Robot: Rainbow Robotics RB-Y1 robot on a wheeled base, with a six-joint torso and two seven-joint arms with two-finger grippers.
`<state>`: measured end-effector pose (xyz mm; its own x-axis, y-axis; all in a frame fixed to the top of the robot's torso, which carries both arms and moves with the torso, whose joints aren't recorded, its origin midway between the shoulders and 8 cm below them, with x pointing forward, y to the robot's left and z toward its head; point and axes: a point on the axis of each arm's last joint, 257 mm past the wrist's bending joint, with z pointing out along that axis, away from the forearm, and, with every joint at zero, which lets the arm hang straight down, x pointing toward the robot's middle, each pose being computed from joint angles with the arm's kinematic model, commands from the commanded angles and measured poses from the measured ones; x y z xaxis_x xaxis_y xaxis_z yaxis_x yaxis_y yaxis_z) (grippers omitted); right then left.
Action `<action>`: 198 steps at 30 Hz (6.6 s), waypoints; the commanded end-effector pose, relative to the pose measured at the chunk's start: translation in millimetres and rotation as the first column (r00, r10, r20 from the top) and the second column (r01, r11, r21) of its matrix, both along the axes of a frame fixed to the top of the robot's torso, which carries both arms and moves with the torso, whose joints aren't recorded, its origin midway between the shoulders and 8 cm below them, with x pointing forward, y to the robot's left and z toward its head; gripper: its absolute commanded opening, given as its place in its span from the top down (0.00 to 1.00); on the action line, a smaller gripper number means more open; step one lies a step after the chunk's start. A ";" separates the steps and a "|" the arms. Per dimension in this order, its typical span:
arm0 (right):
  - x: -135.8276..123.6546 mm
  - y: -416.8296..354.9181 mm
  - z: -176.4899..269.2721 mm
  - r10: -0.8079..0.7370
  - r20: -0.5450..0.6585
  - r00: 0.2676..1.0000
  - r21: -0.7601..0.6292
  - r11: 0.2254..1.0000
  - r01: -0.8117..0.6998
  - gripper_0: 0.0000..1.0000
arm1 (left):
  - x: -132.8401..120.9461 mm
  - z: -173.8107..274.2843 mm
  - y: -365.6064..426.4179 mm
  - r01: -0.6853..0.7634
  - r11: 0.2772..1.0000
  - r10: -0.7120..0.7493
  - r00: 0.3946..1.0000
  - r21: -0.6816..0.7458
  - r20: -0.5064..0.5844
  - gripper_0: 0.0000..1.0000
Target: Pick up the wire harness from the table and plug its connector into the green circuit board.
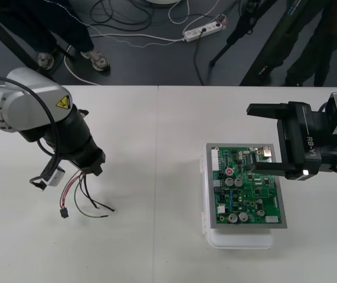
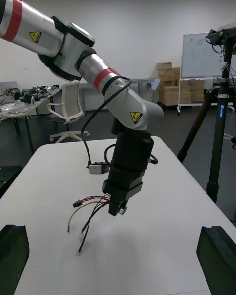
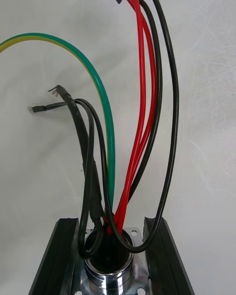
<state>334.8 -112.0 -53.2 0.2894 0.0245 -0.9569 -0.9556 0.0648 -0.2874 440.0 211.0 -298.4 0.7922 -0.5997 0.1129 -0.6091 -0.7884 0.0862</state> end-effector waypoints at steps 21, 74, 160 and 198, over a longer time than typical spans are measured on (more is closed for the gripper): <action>-3.5 0.7 13.1 0.021 0.006 1.000 -0.032 0.999 -0.020 0.00 | -44.3 108.4 9.5 -0.330 0.911 0.246 0.916 -0.247 -0.316 1.00; -5.4 -0.2 16.8 0.028 -0.027 0.999 -0.019 0.999 -0.029 0.00 | -133.9 138.3 -34.6 -0.919 0.344 0.339 -0.071 0.193 -0.938 1.00; -9.2 -2.1 19.8 0.044 -0.090 0.995 -0.015 0.999 -0.046 0.00 | -210.2 225.9 -183.8 -0.115 0.323 0.411 -0.877 0.939 -0.248 1.00; -33.4 -12.7 23.7 0.180 -0.250 0.951 0.105 0.982 -0.158 0.00 | -272.6 218.2 -199.9 0.007 0.331 0.575 -0.794 0.944 -0.196 1.00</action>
<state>307.6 -125.4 -27.2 0.0393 0.1400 -0.9894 -0.9964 -0.0693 -0.0494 187.8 8.1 -93.1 -0.6000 0.2810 -0.7490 0.5779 -0.4951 -0.6487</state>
